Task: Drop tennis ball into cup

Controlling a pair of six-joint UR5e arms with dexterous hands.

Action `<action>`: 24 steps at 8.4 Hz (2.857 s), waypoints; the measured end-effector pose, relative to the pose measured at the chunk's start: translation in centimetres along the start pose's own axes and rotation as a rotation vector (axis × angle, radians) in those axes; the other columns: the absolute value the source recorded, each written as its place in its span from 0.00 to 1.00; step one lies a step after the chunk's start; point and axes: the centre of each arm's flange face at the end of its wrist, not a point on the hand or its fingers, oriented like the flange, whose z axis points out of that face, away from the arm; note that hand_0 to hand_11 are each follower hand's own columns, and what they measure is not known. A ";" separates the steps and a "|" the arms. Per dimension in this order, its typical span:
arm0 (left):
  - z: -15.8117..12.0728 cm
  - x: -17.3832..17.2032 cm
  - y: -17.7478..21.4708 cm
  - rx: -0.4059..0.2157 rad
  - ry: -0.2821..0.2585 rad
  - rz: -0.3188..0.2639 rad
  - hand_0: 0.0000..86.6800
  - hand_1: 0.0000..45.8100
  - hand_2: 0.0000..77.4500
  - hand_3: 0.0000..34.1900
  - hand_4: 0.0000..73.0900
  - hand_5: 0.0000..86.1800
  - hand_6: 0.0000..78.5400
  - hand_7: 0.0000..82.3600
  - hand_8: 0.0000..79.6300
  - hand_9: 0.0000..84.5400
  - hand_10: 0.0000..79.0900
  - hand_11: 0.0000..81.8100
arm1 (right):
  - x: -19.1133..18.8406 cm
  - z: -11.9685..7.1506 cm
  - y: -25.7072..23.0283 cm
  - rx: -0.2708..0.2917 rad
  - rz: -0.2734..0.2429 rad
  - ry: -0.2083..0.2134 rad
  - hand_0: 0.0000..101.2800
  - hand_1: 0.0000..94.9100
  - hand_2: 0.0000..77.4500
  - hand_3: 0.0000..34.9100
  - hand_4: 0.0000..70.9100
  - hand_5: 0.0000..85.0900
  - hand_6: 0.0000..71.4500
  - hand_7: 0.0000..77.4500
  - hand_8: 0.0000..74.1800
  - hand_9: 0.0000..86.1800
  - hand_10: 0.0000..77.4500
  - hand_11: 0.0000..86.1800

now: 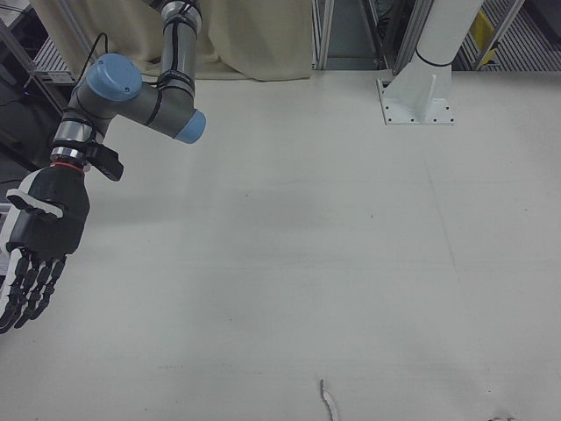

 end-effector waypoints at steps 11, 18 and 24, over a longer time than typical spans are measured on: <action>-0.4 -8.0 3.4 -0.060 -0.125 -0.036 0.92 0.56 0.01 0.00 0.25 0.27 0.87 0.51 0.49 0.55 0.21 0.33 | 0.0 0.0 0.0 0.000 0.000 0.000 0.00 0.01 0.01 0.00 0.00 0.00 0.00 0.01 0.00 0.00 0.00 0.01; 0.1 -17.5 1.6 -0.105 -0.187 0.040 0.91 0.54 0.01 0.00 0.25 0.28 0.87 0.51 0.49 0.55 0.22 0.35 | 0.0 0.0 0.1 -0.001 0.000 0.000 0.00 0.01 0.01 0.00 0.00 0.00 0.00 0.00 0.00 0.00 0.00 0.01; 0.6 -26.1 -0.3 -0.098 -0.204 0.008 0.87 0.51 0.02 0.00 0.28 0.28 0.87 0.52 0.50 0.56 0.22 0.35 | 0.0 0.1 0.1 -0.002 0.000 0.000 0.00 0.01 0.01 0.00 0.00 0.00 0.00 0.00 0.00 0.00 0.00 0.01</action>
